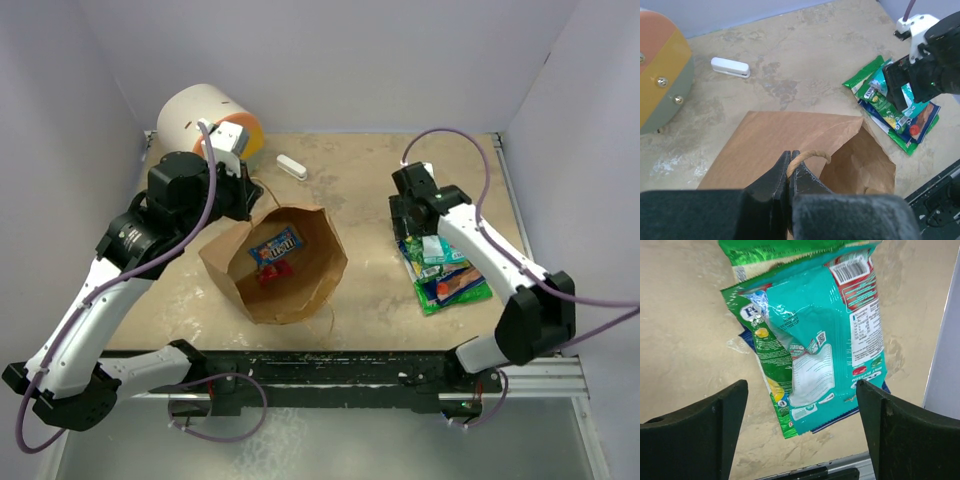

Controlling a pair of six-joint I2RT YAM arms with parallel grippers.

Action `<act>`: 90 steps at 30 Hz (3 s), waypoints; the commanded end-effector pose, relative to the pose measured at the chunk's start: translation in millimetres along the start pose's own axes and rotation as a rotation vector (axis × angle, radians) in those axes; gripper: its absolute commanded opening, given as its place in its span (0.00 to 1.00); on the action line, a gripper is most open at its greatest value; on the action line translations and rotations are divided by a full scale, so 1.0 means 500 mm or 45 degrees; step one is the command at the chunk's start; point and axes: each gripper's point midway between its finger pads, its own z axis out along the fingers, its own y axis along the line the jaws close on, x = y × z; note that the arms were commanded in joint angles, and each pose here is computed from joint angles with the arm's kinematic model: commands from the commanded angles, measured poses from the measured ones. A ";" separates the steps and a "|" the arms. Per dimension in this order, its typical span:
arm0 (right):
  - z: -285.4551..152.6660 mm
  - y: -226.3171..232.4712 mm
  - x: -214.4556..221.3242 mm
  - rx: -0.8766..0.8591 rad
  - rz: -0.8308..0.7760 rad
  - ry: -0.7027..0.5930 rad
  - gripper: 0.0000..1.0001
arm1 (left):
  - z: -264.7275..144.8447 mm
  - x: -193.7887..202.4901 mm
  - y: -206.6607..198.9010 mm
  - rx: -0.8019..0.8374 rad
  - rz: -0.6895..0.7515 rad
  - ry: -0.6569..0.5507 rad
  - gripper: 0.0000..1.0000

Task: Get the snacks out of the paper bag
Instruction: Take out the snack from the paper bag.

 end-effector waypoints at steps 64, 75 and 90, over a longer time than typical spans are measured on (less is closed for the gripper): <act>-0.243 0.749 0.069 -1.031 -1.727 -1.665 0.64 | -0.037 0.044 -0.205 0.778 -0.117 0.146 0.00; -0.195 0.788 0.020 -0.904 -1.670 -1.651 0.65 | -0.047 0.037 -0.222 0.850 -0.110 0.154 0.00; -0.214 0.799 -0.038 -0.861 -1.579 -1.658 0.17 | -0.037 0.049 -0.188 0.700 -0.145 0.145 0.00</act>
